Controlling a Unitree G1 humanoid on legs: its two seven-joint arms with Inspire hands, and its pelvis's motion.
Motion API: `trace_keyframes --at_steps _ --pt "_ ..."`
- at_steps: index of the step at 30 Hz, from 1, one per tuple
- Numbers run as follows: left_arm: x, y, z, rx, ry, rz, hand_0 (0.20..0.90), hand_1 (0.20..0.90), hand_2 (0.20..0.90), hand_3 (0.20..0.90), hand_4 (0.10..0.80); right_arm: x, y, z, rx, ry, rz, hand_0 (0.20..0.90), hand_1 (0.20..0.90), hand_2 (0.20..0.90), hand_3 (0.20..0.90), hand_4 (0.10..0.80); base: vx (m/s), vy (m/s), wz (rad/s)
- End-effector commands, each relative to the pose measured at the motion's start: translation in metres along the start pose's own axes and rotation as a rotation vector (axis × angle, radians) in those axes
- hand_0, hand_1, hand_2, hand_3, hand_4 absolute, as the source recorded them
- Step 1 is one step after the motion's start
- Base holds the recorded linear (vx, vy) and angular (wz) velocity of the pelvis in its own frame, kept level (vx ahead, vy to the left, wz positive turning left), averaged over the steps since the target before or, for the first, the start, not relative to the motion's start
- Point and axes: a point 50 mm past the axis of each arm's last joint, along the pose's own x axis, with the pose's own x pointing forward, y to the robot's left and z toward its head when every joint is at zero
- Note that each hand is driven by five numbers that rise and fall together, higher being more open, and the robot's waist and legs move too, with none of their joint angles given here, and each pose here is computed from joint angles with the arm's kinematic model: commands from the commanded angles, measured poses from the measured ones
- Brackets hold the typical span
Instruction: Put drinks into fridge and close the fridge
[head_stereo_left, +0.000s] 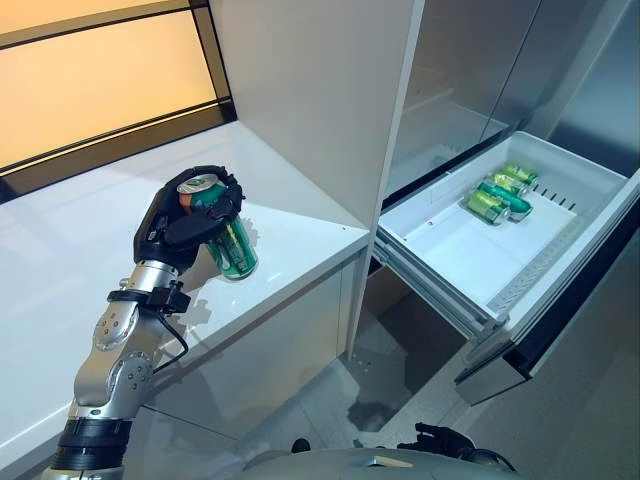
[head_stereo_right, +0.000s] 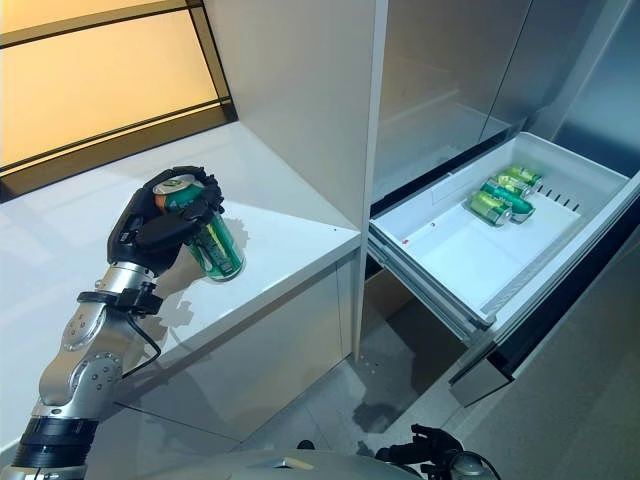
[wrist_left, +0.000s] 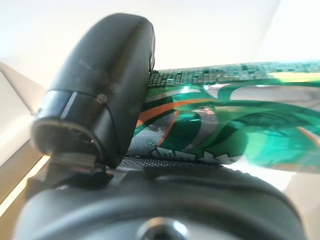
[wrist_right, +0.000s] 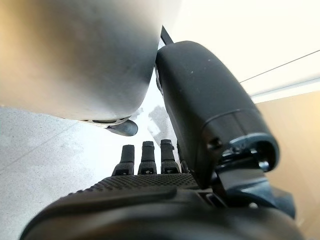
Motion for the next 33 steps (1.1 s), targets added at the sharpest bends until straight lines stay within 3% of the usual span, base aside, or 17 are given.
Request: trace_keyframes --at_steps 1,9,17,25,33 --pt "0.025 -0.019 0.047 -0.005 -0.269 -0.107 0.300 0.300 0.300 0.200 0.100 -0.001 -0.006 0.006 -0.081 -0.006 0.000 0.900 0.900 0.900 0.900 0.800 0.000 0.000 0.00" --pt "0.026 -0.022 0.055 0.016 -0.322 -0.127 0.300 0.300 0.300 0.200 0.100 -0.001 -0.005 0.007 -0.128 -0.013 -0.004 0.900 0.900 0.900 0.900 0.800 0.000 0.000 0.00" --pt "0.029 -0.030 0.061 0.025 -0.343 -0.171 0.300 0.300 0.300 0.200 0.100 -0.002 0.003 0.033 -0.342 -0.114 0.063 0.900 0.900 0.900 0.900 0.800 0.000 0.000 0.00" --pt "0.035 -0.047 0.057 0.018 -0.338 -0.249 0.300 0.300 0.300 0.200 0.100 -0.017 0.034 0.093 -0.576 -0.365 0.170 0.900 0.900 0.900 0.900 0.800 0.000 0.000 0.00" --pt "0.035 -0.061 0.050 0.029 -0.344 -0.336 0.300 0.300 0.300 0.200 0.100 -0.061 0.069 0.152 -0.745 -0.701 0.345 0.900 0.900 0.900 0.900 0.800 -0.012 0.004 0.01"
